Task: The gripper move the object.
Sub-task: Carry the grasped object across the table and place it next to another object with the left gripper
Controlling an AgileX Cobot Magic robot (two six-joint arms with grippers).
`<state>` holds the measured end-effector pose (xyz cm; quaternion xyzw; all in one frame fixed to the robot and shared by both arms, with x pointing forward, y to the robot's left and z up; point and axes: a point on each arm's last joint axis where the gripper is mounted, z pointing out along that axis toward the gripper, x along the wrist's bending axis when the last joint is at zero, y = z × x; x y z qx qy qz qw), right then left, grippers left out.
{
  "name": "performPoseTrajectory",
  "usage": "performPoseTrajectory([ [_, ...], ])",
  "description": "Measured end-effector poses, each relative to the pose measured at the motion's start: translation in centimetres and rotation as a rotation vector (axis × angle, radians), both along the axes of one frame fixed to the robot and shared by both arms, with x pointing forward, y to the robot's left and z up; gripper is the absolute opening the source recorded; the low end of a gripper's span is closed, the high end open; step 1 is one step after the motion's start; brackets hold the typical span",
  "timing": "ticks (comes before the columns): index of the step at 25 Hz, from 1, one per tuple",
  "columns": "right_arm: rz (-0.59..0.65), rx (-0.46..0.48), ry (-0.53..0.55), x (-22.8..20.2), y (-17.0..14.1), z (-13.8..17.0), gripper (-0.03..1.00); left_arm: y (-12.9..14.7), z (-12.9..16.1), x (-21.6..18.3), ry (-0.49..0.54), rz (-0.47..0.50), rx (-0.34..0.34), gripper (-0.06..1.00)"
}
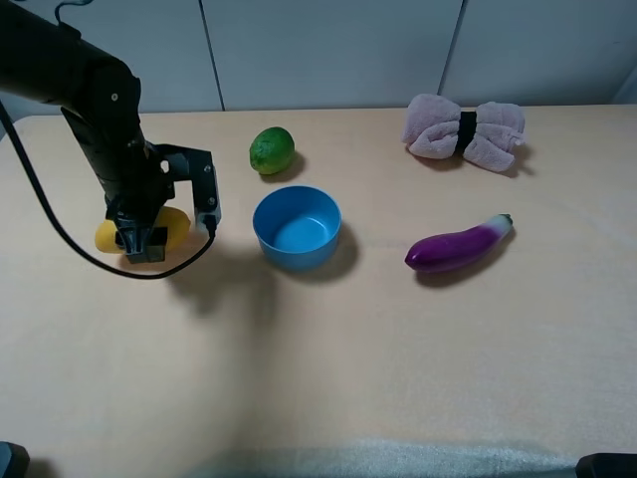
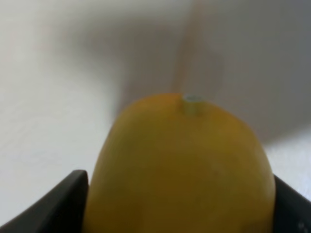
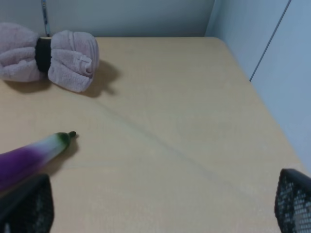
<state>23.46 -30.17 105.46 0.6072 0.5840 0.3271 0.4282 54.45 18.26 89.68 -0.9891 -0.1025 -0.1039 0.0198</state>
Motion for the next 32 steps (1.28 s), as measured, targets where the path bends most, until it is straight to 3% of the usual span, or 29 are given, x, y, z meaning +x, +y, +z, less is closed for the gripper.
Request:
performPoseTrajectory([
  [7, 0.000, 0.000, 0.000, 0.0, 0.0, 0.0, 0.69, -0.1, 3.4, 0.5, -0.079, 0.196, -0.064, 0.72],
  [12, 0.000, 0.000, 0.000, 0.0, 0.0, 0.0, 0.69, 0.1, 6.9, 0.1, -0.173, 0.296, -0.143, 0.72],
  [19, 0.000, 0.000, 0.000, 0.0, 0.0, 0.0, 0.69, 0.6, 10.7, -1.1, -0.256, 0.525, -0.266, 0.72],
  [25, 0.000, 0.000, 0.000, 0.0, 0.0, 0.0, 0.69, 1.2, 12.6, -2.1, -0.270, 0.762, -0.346, 0.72],
  [32, 0.000, 0.000, 0.000, 0.0, 0.0, 0.0, 0.69, 2.0, 14.4, -3.1, -0.312, 0.960, -0.411, 0.72],
])
